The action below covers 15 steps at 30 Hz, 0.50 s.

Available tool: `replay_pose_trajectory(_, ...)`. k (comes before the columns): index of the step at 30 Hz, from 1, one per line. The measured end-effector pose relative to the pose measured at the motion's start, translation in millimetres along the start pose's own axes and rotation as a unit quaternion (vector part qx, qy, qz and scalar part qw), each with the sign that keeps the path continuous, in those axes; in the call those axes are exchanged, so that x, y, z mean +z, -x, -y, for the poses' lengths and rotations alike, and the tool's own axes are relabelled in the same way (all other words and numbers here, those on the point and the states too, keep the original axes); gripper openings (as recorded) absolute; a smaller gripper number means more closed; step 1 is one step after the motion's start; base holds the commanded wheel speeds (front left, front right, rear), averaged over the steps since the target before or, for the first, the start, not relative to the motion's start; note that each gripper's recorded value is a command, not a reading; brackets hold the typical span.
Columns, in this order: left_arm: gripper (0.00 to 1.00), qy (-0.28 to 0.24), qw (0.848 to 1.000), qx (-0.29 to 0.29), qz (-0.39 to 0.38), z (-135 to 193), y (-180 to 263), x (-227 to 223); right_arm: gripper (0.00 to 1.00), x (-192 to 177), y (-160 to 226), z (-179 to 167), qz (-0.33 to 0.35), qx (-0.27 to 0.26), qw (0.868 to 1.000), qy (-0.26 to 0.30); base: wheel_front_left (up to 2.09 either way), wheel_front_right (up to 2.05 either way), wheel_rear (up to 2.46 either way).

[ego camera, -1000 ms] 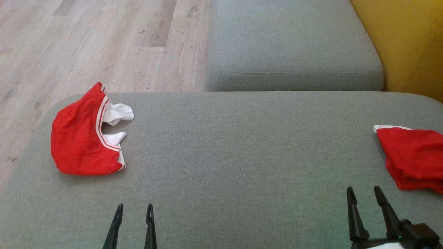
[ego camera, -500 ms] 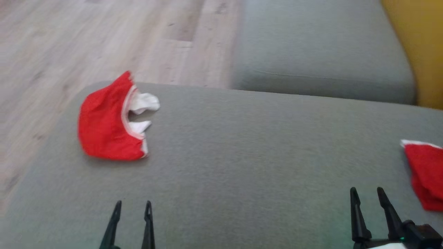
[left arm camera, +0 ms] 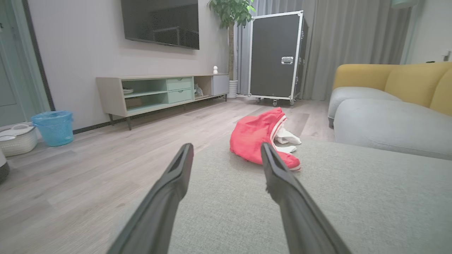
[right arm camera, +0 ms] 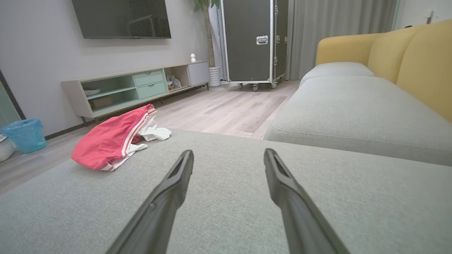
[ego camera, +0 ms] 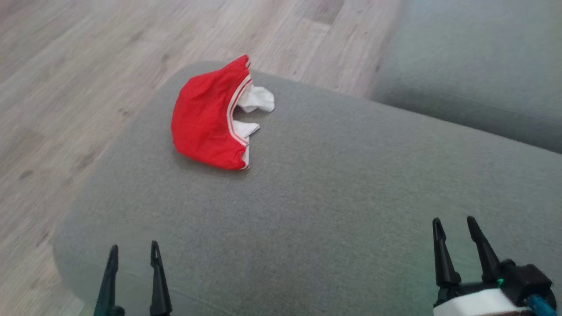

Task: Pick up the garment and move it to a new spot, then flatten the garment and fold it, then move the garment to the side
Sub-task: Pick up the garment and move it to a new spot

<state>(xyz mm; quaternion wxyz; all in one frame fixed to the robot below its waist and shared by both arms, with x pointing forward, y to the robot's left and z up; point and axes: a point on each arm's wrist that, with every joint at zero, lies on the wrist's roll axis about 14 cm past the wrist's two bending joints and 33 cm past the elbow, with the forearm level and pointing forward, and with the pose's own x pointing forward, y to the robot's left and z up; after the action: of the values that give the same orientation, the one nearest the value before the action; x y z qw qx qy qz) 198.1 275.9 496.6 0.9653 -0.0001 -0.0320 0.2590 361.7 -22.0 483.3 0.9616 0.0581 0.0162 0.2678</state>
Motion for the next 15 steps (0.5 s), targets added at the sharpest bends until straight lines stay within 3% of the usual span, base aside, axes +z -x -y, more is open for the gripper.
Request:
replay_pose_trajectory(8,1.00,-0.016,0.999,0.023,0.015,-11.5,-6.6,13.3,1.00,-12.7,-14.0,0.0,-0.018,0.011,1.000,0.006,0.00,0.00,0.00)
replay_pose_trajectory(15,1.00,-0.052,0.993,0.016,0.100,-19.7,-65.8,70.5,1.00,-25.4,-23.5,19.0,-0.039,0.036,0.997,0.053,0.00,0.00,0.00)
